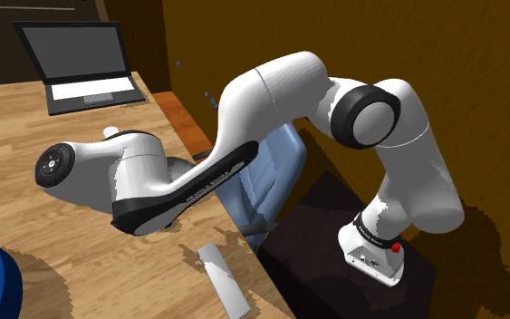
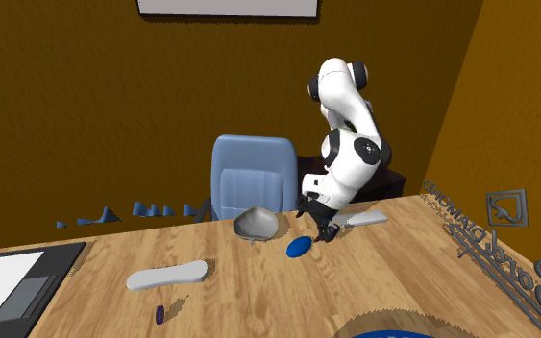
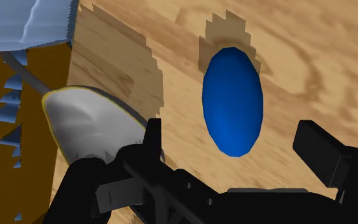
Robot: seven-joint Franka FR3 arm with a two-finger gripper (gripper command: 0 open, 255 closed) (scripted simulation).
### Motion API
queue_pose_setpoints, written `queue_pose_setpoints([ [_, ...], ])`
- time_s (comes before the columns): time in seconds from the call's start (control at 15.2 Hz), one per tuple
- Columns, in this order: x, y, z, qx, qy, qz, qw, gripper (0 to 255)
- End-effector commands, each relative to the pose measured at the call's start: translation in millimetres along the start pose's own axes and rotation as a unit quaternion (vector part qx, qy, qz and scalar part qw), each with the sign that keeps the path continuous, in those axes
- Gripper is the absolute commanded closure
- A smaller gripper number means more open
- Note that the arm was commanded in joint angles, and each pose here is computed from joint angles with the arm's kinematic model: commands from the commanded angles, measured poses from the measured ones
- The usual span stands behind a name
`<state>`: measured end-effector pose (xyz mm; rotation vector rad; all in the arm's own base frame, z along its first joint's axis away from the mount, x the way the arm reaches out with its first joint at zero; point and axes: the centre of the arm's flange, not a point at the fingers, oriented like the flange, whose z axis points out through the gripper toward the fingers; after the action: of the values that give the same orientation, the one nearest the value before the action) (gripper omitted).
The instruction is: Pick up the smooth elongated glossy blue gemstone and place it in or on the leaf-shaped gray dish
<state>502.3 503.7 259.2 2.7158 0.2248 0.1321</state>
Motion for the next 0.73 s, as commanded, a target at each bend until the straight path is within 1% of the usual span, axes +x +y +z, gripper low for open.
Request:
queue_pose_setpoints([
  [0.0, 11.8, -24.9, 8.6, -0.008, 0.003, -0.007, 0.9999, 0],
  [0.07, 15.3, -35.6, 12.5, -0.011, 0.004, -0.009, 0.9999, 0],
  [0.53, 15.6, -34.8, 49.4, -0.011, 0.004, -0.009, 0.9999, 0],
  [0.66, 15.6, -34.7, 52.5, -0.011, 0.004, -0.009, 0.9999, 0],
])
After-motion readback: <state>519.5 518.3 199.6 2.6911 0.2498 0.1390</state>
